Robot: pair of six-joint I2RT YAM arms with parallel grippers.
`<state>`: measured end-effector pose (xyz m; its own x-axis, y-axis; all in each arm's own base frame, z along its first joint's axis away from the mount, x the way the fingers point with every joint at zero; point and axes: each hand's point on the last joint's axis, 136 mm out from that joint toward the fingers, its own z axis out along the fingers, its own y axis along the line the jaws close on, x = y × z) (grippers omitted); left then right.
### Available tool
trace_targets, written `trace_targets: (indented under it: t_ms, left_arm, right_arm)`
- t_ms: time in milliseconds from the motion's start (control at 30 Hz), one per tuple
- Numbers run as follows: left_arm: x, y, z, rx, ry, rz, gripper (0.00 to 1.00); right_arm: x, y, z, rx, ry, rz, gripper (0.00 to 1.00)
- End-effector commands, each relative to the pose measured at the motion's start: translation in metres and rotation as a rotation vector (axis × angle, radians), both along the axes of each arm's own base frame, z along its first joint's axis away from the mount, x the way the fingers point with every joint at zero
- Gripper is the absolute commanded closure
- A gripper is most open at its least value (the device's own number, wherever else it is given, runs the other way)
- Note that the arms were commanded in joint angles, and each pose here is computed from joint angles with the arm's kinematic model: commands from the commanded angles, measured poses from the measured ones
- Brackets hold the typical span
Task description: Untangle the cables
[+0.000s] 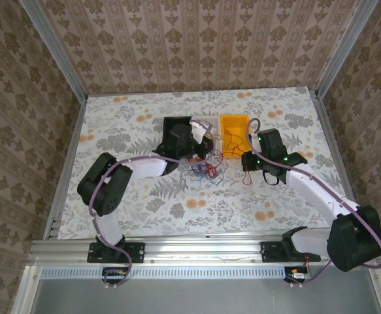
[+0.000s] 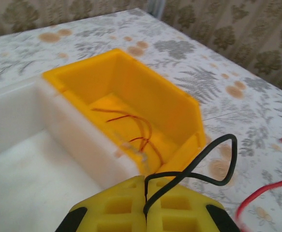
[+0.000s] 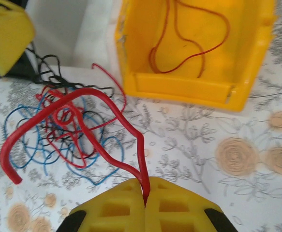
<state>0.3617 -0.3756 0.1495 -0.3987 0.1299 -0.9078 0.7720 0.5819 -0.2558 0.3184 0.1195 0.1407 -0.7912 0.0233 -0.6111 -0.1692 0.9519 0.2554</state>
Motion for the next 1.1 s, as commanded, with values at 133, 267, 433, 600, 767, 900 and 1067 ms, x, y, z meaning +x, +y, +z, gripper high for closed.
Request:
trace_targets:
  t_ms: [133,267,433,600,767,900,1067]
  left_arm:
    - [0.006,0.049,-0.002,-0.018,0.036,0.192,1.00]
    - [-0.005,0.066,-0.015,0.016,0.062,0.231,1.00]
    - [-0.013,0.071,-0.018,0.016,0.074,0.247,1.00]
    - [-0.014,0.068,-0.017,0.009,0.071,0.248,1.00]
    - [-0.015,0.064,-0.019,0.006,0.078,0.231,1.00]
    - [-0.015,0.061,-0.021,0.002,0.088,0.221,1.00]
    - [-0.015,0.059,-0.024,0.000,0.098,0.221,1.00]
  right_arm:
    - [0.042,-0.062,0.034,-0.180,-0.104,-0.239,0.98]
    - [0.079,-0.065,0.030,-0.223,-0.082,-0.285,0.98]
    - [0.123,-0.055,0.012,-0.227,-0.024,-0.307,0.98]
    - [0.158,-0.040,-0.011,-0.200,0.025,-0.309,0.98]
    - [0.181,-0.025,-0.027,-0.198,0.027,-0.288,0.98]
    - [0.189,-0.020,-0.046,-0.205,0.060,-0.286,0.97]
    - [0.189,-0.015,-0.053,-0.219,0.071,-0.281,0.85]
